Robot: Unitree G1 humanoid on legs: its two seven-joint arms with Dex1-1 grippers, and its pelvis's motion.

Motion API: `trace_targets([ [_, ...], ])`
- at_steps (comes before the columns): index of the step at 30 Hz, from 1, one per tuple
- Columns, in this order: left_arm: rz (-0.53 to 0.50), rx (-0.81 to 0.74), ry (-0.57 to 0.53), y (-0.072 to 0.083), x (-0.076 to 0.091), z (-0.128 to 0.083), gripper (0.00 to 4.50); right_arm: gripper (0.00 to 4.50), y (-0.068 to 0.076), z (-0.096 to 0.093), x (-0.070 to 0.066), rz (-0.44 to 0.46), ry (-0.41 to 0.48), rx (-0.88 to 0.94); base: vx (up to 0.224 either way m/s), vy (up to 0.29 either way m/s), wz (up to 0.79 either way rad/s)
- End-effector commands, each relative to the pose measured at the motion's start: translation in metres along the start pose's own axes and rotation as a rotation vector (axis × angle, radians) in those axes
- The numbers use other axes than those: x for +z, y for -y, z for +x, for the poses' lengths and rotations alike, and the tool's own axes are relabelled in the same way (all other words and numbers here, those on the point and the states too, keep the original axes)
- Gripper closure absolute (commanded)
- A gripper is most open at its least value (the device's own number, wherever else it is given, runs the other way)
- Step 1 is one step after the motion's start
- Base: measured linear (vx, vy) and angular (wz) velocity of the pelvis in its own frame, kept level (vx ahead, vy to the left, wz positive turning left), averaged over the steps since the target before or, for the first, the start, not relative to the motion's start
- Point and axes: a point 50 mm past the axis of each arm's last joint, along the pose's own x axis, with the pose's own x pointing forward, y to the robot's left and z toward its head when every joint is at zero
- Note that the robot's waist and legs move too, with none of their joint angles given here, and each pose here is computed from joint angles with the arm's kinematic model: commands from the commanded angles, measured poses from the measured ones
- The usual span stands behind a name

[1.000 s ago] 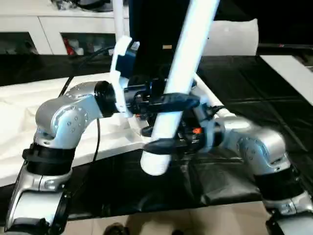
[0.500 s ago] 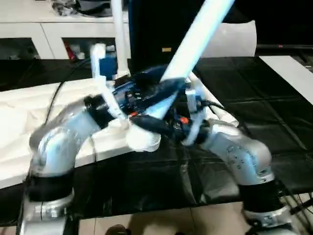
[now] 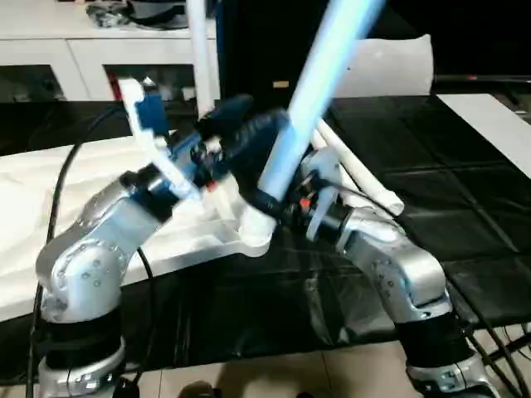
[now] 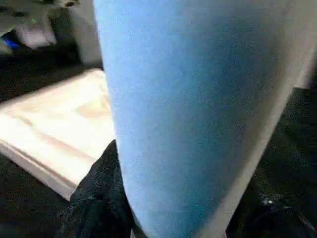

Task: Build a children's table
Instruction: Move to table

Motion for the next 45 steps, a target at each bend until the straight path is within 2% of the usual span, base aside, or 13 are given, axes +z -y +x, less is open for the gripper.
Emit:
trace_targets([
  [1,0.043,0.100,-0.032,-0.006,-0.006,-0.003,0.00,2.59,0.004,-0.004,-0.002,-0.020,-0.009,-0.064,0.000,0.000,0.00],
  [6,0.204,0.327,-0.135,-0.014,-0.031,-0.036,0.00,2.59,0.005,-0.022,-0.010,0.007,0.020,-0.240,0.000,0.000,0.00],
  [8,0.224,0.397,-0.203,-0.016,-0.042,-0.047,0.00,2.59,0.005,-0.027,-0.012,0.000,0.018,-0.273,0.000,0.000,0.00],
  [11,0.230,0.453,-0.249,-0.017,-0.052,-0.060,0.00,2.59,0.004,-0.032,-0.017,0.028,0.027,-0.309,0.000,0.000,0.00],
  [12,0.237,0.498,-0.278,-0.018,-0.061,-0.068,0.00,2.59,0.007,-0.038,-0.025,0.050,0.020,-0.367,0.000,0.000,0.00],
  [15,0.214,0.546,-0.268,-0.020,-0.065,-0.072,0.00,2.59,0.008,-0.043,-0.031,0.073,0.012,-0.417,0.000,0.000,0.00],
  [16,0.190,0.556,-0.258,-0.020,-0.067,-0.073,0.00,2.59,0.009,-0.044,-0.031,0.092,0.020,-0.441,0.000,0.000,0.00],
  [17,0.177,0.558,-0.249,-0.020,-0.069,-0.074,0.00,2.59,0.007,-0.046,-0.031,0.154,0.046,-0.438,0.000,0.000,0.00],
  [20,0.207,0.561,-0.227,-0.019,-0.067,-0.077,0.00,2.59,0.002,-0.047,-0.029,0.178,0.042,-0.412,0.000,0.000,0.00],
  [30,0.234,0.559,-0.222,-0.013,-0.068,-0.086,0.00,2.59,-0.012,-0.043,-0.032,0.152,-0.008,-0.255,-0.006,0.001,0.06],
  [39,0.250,0.546,-0.222,-0.009,-0.070,-0.080,0.00,2.59,-0.005,-0.048,-0.033,0.146,-0.018,-0.266,-0.009,-0.036,0.67],
  [41,0.260,0.539,-0.223,-0.009,-0.070,-0.078,0.00,2.59,-0.004,-0.049,-0.033,0.130,-0.016,-0.273,0.381,-0.020,0.78],
  [45,0.267,0.526,-0.234,-0.008,-0.073,-0.075,0.00,2.59,0.003,-0.056,-0.032,0.160,0.023,-0.378,0.078,0.044,0.41],
])
